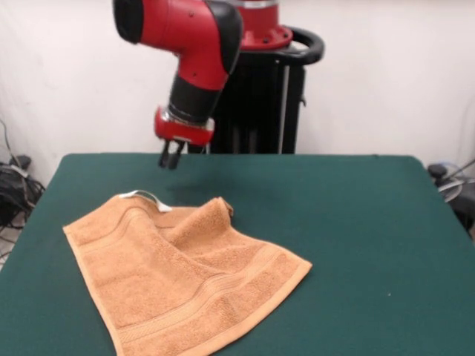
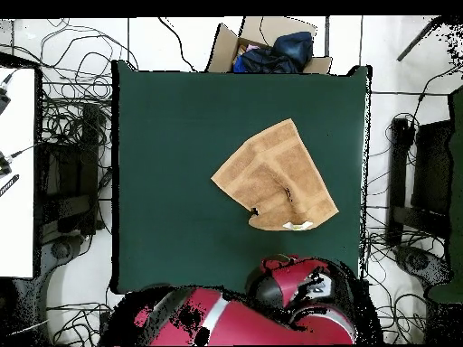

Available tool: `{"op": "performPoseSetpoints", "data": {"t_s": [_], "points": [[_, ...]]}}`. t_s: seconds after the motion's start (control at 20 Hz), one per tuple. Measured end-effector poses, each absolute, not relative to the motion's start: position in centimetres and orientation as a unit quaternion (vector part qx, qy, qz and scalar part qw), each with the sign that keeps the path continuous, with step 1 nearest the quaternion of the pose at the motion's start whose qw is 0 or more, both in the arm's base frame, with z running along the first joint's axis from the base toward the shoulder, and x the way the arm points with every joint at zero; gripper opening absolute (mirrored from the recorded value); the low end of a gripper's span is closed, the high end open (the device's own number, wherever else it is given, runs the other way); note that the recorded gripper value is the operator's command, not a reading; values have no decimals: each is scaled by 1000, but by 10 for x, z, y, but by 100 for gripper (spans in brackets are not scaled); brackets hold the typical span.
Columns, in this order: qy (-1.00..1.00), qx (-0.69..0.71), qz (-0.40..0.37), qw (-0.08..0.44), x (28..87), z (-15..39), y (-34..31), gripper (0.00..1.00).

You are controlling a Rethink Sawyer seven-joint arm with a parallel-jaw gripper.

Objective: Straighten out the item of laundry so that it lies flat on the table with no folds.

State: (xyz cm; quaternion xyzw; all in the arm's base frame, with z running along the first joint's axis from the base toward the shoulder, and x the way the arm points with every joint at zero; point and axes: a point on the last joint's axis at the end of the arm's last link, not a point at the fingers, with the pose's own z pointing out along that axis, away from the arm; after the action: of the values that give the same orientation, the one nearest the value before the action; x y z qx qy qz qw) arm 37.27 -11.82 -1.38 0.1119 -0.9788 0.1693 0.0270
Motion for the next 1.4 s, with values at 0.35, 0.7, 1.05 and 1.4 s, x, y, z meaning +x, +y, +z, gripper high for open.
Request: {"op": "performPoseSetpoints", "data": {"t_s": [0.35, 0.7, 1.05, 1.4], "points": [[-978, 110, 174, 32, 370, 0, -129, 0], [-991, 77, 90, -62, 387, -13, -117, 0], [-994, 29, 26, -100, 394, -2, -110, 0], [-992, 36, 23, -115, 404, 20, -100, 0]]}}
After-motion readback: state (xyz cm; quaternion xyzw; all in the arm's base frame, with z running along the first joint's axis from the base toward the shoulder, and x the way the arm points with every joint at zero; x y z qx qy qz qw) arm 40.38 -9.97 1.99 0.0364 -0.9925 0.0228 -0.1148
